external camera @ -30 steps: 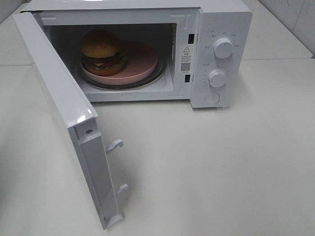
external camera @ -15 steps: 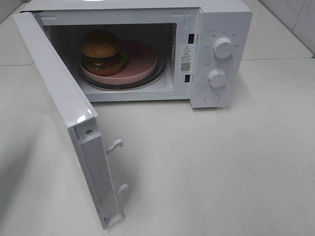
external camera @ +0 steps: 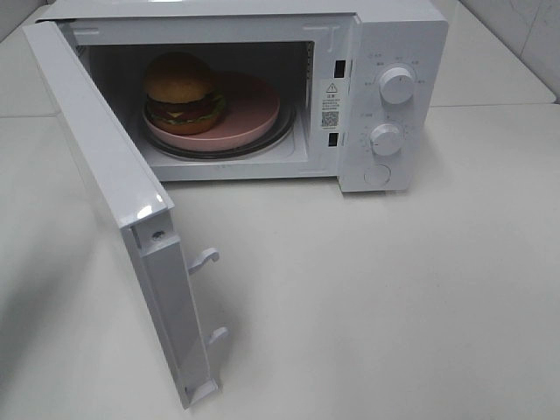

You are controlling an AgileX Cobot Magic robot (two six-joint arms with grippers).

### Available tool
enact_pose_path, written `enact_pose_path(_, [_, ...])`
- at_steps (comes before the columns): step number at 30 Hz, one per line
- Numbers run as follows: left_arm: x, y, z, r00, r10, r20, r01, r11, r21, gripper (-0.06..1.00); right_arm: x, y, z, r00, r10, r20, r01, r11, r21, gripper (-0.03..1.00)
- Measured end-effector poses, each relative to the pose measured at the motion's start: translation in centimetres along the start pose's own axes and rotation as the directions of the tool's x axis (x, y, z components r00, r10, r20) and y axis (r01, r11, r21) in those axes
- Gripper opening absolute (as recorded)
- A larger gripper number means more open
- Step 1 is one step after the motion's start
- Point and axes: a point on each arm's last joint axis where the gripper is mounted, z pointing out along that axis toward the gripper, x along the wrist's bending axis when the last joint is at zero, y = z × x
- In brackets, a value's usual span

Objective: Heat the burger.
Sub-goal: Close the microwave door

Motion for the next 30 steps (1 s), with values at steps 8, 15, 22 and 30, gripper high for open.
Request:
enact_pose_path(8, [-1.1, -0.3, 2.0, 0.997, -0.007, 0.082, 0.005, 1.000, 0.030, 0.00, 0.0, 0.0, 0.0, 1.000, 0.000, 0.000, 0.000, 1.000, 0.000, 0.76])
enact_pose_path(15, [-1.5, -1.0, 2.6, 0.994, -0.016, 0.106, 0.010, 0.998, 0.055, 0.00, 0.0, 0.0, 0.0, 1.000, 0.000, 0.000, 0.000, 1.000, 0.000, 0.76])
enact_pose_path(22, [-2.5, -1.9, 3.3, 0.988, -0.021, 0.151, 0.007, 0.996, 0.089, 0.00, 0.0, 0.0, 0.0, 1.000, 0.000, 0.000, 0.000, 1.000, 0.000, 0.76])
enact_pose_path(30, [-3.7, -2.0, 3.6, 0.985, -0.008, 0.173, -0.006, 0.997, 0.079, 0.00, 0.0, 0.0, 0.0, 1.000, 0.000, 0.000, 0.000, 1.000, 0.000, 0.76])
